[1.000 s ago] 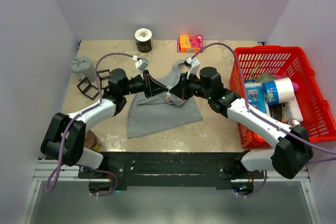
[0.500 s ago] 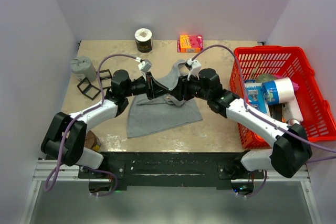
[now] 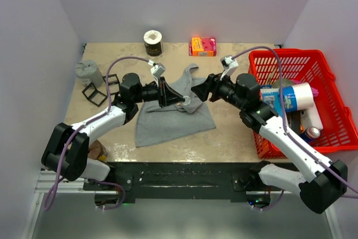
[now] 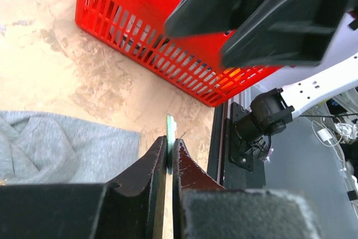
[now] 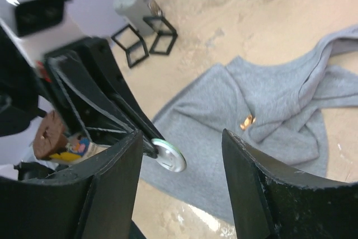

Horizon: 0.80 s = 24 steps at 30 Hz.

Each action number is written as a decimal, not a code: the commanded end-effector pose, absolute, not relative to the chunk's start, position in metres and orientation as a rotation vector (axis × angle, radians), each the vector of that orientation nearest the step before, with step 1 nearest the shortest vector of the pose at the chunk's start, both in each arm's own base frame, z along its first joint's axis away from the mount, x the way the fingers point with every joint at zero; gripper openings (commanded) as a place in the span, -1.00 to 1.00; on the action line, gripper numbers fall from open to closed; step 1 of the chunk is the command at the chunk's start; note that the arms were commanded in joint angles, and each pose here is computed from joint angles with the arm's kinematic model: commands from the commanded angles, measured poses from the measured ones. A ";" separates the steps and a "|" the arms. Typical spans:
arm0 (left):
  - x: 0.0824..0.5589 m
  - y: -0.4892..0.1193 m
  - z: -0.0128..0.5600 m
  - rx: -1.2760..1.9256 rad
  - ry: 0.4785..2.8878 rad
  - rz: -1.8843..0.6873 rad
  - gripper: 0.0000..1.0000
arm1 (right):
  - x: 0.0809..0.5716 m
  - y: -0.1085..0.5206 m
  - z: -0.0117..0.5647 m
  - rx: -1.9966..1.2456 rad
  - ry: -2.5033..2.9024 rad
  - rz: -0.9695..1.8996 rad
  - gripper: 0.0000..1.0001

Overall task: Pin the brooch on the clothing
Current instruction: Open the brooch, then adjust the clothing with brooches at the center of the board.

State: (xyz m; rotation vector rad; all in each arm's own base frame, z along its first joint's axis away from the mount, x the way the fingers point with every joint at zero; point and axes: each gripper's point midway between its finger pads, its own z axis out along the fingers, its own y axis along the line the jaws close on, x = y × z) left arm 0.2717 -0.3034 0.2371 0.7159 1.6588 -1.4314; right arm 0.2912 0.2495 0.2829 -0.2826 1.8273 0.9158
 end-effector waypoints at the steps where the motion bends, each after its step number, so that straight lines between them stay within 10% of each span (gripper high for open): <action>1: 0.278 -0.301 0.246 0.709 1.648 -1.383 -1.00 | 0.286 0.246 0.303 -0.276 1.754 0.948 0.25; 24: 0.356 -0.216 0.240 0.417 1.759 -0.878 -1.00 | 0.430 0.267 0.160 -0.101 2.179 0.476 0.22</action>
